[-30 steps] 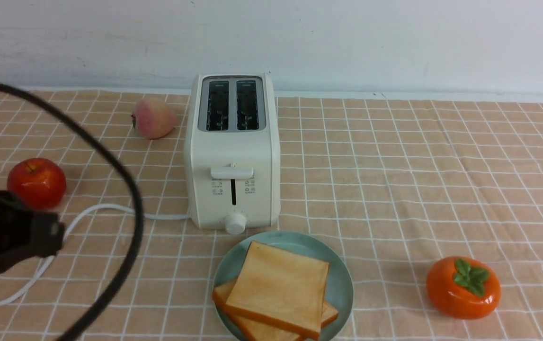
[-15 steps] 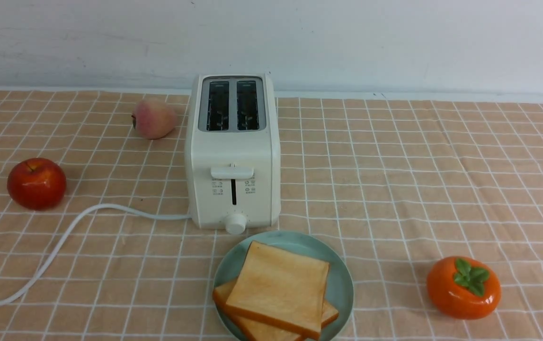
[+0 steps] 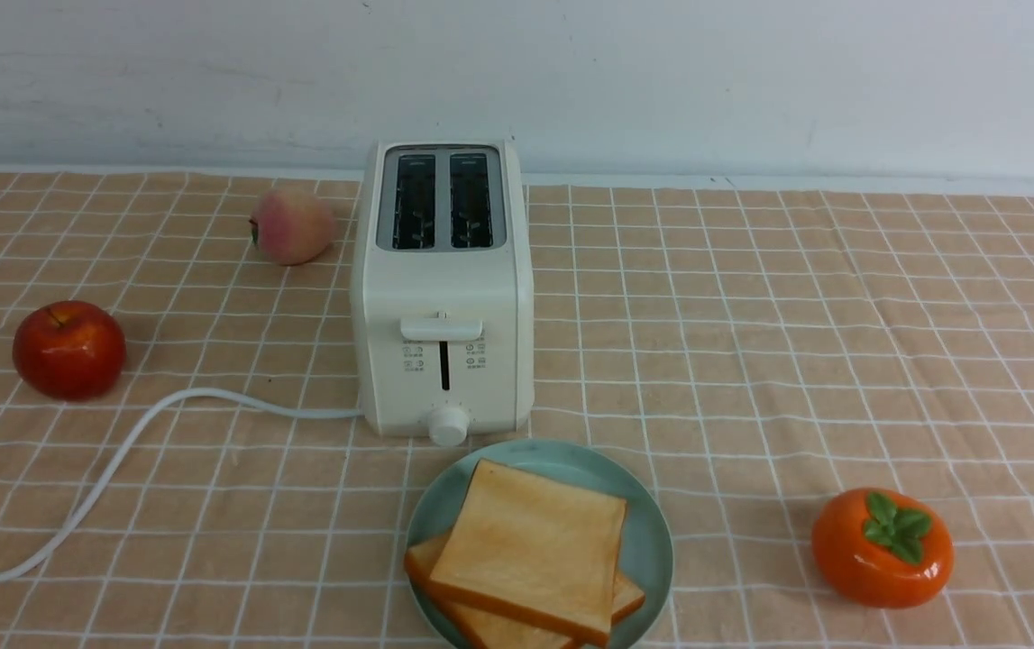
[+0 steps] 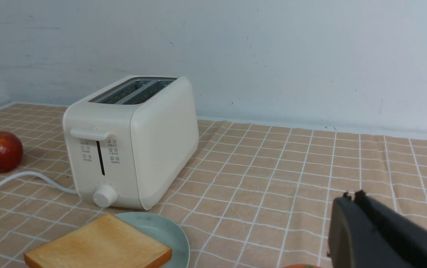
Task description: Take toasted bread from bread machine on light coffee tablecloth place on plate.
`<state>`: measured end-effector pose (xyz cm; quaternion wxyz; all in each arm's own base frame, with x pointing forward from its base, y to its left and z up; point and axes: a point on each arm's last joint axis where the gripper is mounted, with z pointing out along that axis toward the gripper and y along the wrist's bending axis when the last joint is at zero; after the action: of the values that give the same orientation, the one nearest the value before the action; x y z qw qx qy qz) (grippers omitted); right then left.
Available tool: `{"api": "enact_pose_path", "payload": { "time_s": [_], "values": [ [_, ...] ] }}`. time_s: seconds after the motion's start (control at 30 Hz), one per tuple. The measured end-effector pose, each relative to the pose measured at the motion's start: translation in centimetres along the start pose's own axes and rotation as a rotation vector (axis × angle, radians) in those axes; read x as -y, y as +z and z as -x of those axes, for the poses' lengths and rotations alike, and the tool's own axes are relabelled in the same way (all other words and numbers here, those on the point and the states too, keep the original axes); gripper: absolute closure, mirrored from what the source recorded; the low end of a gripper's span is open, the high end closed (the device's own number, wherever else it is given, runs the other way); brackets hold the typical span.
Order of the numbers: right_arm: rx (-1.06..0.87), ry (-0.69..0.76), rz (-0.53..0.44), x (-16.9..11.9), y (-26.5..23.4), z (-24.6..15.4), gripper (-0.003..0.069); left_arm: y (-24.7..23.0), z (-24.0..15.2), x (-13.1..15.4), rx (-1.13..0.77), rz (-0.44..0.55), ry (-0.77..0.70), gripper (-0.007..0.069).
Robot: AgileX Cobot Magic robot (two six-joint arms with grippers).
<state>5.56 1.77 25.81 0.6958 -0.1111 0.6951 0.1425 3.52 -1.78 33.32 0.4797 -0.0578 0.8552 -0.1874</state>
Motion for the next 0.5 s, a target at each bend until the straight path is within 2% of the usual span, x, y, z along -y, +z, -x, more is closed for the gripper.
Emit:
{"api": "enact_pose_path", "payload": {
  "time_s": [0.5],
  "values": [
    [0.001,0.0,0.001,-0.01,0.0,0.01,0.0648,-0.1,-0.06,0.0,0.002,-0.002,0.001,0.0639]
  ]
}}
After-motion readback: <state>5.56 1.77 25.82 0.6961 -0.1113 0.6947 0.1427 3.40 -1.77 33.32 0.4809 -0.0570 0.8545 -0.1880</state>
